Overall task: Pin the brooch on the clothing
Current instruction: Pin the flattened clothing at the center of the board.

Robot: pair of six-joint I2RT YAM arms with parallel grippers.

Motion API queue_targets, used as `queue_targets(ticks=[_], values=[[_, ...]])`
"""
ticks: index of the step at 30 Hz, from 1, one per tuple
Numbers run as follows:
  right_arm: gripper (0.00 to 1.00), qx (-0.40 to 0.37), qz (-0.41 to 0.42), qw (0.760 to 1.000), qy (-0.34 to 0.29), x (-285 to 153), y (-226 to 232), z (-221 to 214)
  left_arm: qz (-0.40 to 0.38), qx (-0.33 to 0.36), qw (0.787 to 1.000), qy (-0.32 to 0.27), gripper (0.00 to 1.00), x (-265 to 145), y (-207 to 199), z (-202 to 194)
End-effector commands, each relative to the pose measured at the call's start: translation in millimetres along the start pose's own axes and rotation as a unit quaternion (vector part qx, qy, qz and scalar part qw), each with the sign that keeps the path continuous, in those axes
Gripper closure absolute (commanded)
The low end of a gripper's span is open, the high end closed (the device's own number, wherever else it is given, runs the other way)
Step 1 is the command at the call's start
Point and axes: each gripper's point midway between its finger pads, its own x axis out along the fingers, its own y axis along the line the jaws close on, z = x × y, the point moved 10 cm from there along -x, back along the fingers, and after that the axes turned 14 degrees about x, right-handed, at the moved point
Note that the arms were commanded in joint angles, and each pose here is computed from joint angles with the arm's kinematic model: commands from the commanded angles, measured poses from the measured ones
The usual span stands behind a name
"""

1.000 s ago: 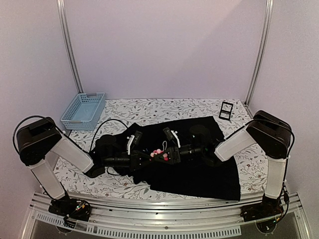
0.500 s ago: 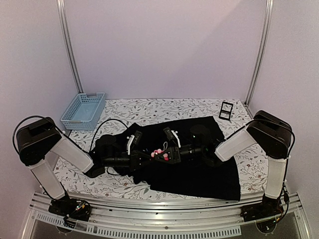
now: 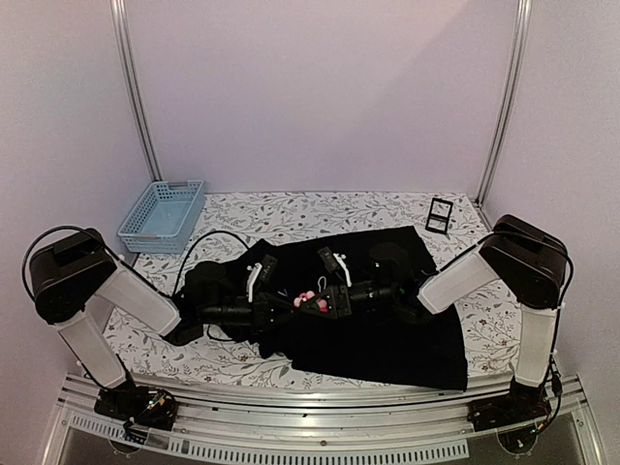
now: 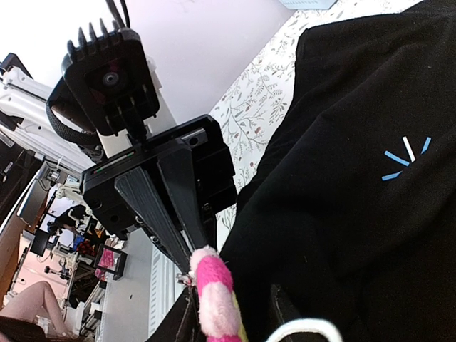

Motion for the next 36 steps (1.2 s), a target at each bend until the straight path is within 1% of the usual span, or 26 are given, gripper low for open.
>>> queue_targets(ticks=[1, 5, 11, 20, 22, 24, 27, 29, 33, 36], values=[[0.67, -0.004, -0.005, 1.0, -0.018, -8, 1, 9, -0.054, 0.03, 0.998, 0.0, 1.0, 1, -20, 3], [0.63, -0.017, -0.001, 1.0, -0.002, -7, 4, 3, -0.051, 0.031, 0.998, 0.001, 1.0, 1, -19, 2], [0.59, -0.033, 0.01, 0.999, 0.007, -8, 12, -1, -0.05, 0.033, 0.998, 0.002, 1.0, 0, -19, 1], [0.56, -0.04, 0.012, 0.999, 0.018, -11, 13, -5, -0.051, 0.036, 0.998, 0.001, 1.0, -1, -20, 1], [0.54, -0.05, 0.016, 0.998, 0.019, -14, 15, -8, -0.051, 0.036, 0.998, 0.001, 1.0, -1, -20, 1], [0.47, -0.071, 0.026, 0.997, 0.022, -18, 22, -12, -0.051, 0.035, 0.998, 0.002, 1.0, -1, -20, 1], [0.39, -0.092, 0.031, 0.995, 0.034, -20, 26, -20, -0.032, 0.002, 0.999, 0.021, 1.0, -1, -17, -2], [0.36, -0.091, 0.028, 0.995, 0.04, -22, 24, -24, -0.027, -0.024, 0.999, 0.038, 1.0, -2, -14, -1], [0.34, -0.091, 0.027, 0.994, 0.047, -19, 21, -23, -0.053, -0.043, 0.996, 0.051, 1.0, -6, -12, 4], [0.33, -0.109, 0.037, 0.992, 0.047, -15, 20, -20, -0.067, -0.051, 0.995, 0.045, 1.0, -8, -12, 6]])
